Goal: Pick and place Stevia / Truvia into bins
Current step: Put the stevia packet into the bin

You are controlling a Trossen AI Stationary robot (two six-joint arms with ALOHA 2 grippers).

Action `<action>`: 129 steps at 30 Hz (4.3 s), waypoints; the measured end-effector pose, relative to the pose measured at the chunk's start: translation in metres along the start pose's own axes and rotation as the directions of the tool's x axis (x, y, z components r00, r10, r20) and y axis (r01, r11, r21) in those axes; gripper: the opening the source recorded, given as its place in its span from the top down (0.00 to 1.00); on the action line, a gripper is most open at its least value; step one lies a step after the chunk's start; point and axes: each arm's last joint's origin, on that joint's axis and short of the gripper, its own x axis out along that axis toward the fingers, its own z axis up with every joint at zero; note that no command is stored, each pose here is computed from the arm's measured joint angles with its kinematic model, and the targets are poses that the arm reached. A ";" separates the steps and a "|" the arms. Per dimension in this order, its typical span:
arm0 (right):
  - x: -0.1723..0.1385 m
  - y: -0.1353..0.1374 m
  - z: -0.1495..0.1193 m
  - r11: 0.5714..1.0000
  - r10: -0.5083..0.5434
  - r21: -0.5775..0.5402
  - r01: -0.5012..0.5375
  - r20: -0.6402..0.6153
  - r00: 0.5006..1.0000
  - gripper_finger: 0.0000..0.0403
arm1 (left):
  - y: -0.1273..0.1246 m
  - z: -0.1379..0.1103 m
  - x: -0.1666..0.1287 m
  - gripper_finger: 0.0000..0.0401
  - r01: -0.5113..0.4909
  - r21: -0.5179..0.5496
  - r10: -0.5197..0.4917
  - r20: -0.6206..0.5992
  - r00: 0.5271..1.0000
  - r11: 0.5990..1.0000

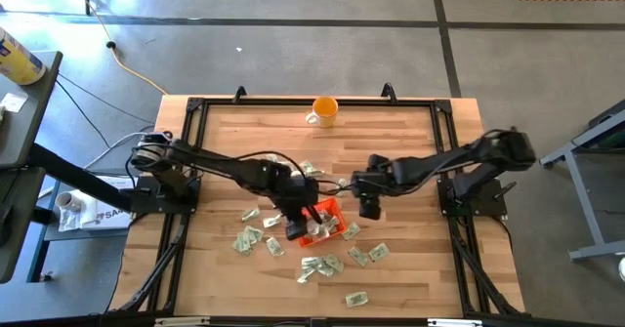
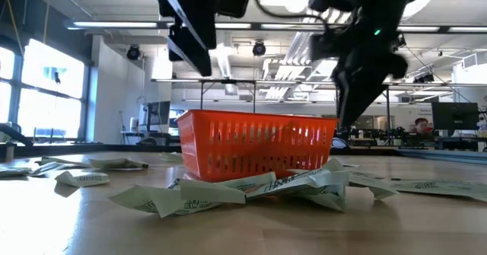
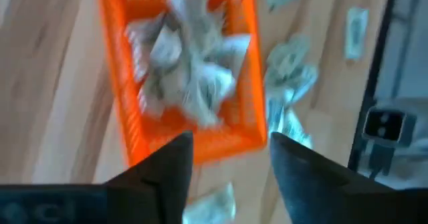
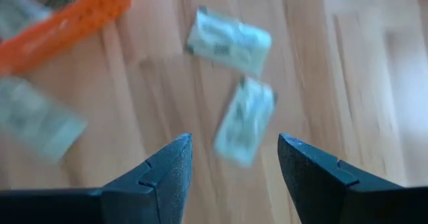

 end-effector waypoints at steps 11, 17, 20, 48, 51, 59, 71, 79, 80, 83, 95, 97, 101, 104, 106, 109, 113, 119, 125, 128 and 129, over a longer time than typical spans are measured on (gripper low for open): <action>0.068 -0.024 0.015 0.993 0.083 0.090 -0.076 -0.080 0.993 0.48 | -0.036 -0.058 -0.038 0.36 -0.224 0.068 0.232 -0.151 0.961 0.972; 0.088 -0.035 0.013 0.984 0.120 0.148 -0.098 -0.148 0.982 0.53 | -0.047 -0.089 -0.053 0.44 -0.302 0.021 0.303 -0.123 0.945 0.953; 0.089 -0.037 0.011 0.984 0.113 0.156 -0.087 -0.169 0.979 0.68 | -0.048 -0.103 -0.057 0.47 -0.345 0.007 0.343 -0.121 0.931 0.939; -0.022 0.037 0.102 0.863 0.438 0.186 -0.470 0.187 0.879 0.57 | 0.128 -0.131 -0.075 0.51 -0.257 -0.505 0.440 0.285 0.851 0.824; -0.026 0.038 0.100 0.882 0.385 0.232 -0.410 0.144 0.911 0.47 | 0.149 -0.124 -0.071 0.51 -0.281 -0.541 0.464 0.237 0.853 0.792; -0.051 0.036 0.095 0.932 0.131 0.324 -0.161 0.111 0.985 0.36 | 0.204 -0.098 -0.048 0.51 -0.132 -0.773 0.425 0.191 0.885 0.621; -0.055 0.047 0.080 0.959 0.030 0.279 -0.039 0.035 0.999 0.36 | 0.186 -0.073 -0.033 0.50 -0.443 -0.063 0.446 0.203 0.872 0.894; -0.057 0.047 0.074 0.973 -0.058 0.225 0.053 0.013 0.998 0.36 | 0.218 -0.059 -0.041 0.44 -0.471 -0.331 0.511 0.041 0.859 0.818; -0.057 0.047 0.074 0.973 -0.061 0.224 0.056 0.014 0.998 0.36 | 0.223 -0.057 -0.040 0.44 -0.433 -0.458 0.487 0.000 0.873 0.776; -0.057 0.046 0.074 0.971 -0.077 0.228 0.070 0.020 0.997 0.36 | 0.233 -0.049 -0.034 0.45 -0.308 -0.684 0.399 -0.026 0.916 0.661; -0.056 0.042 0.075 0.967 -0.145 0.216 0.132 0.045 0.988 0.36 | 0.226 -0.039 0.009 0.49 -0.358 -0.751 0.431 -0.108 0.896 0.554; -0.056 0.042 0.076 0.967 -0.149 0.216 0.136 0.046 0.988 0.36 | 0.228 -0.038 0.012 0.49 -0.355 -0.755 0.425 -0.111 0.898 0.552; -0.056 0.043 0.075 0.967 -0.146 0.215 0.133 0.045 0.988 0.36 | 0.230 -0.040 0.017 0.57 -0.393 -0.746 0.456 -0.134 0.880 0.538; -0.057 0.043 0.075 0.968 -0.144 0.214 0.132 0.044 0.989 0.36 | 0.233 -0.041 0.016 0.69 -0.416 -0.740 0.480 -0.144 0.866 0.529; -0.056 0.043 0.075 0.968 -0.143 0.214 0.131 0.043 0.989 0.36 | 0.235 -0.040 0.015 0.80 -0.421 -0.730 0.488 -0.136 0.862 0.539; -0.057 0.043 0.075 0.969 -0.145 0.208 0.134 0.042 0.988 0.36 | 0.240 -0.039 0.013 0.93 -0.425 -0.714 0.493 -0.129 0.860 0.556; -0.056 0.042 0.075 0.969 -0.148 0.204 0.137 0.038 0.988 0.36 | 0.242 -0.040 0.007 0.93 -0.431 -0.675 0.486 -0.121 0.866 0.599; -0.057 0.042 0.074 0.969 -0.151 0.201 0.142 0.030 0.988 0.36 | 0.233 -0.050 -0.022 0.93 -0.544 -0.603 0.578 -0.163 0.800 0.583; -0.057 0.042 0.073 0.972 -0.155 0.181 0.148 0.026 0.988 0.36 | 0.200 -0.064 -0.070 0.94 -0.551 -0.603 0.633 -0.098 0.768 0.577; -0.057 0.042 0.073 0.974 -0.159 0.170 0.152 0.028 0.987 0.36 | 0.171 -0.070 -0.089 0.94 -0.469 -0.625 0.613 0.020 0.790 0.624; -0.057 0.042 0.073 0.975 -0.159 0.161 0.153 0.028 0.987 0.36 | 0.161 -0.071 -0.092 0.94 -0.424 -0.626 0.585 0.064 0.808 0.654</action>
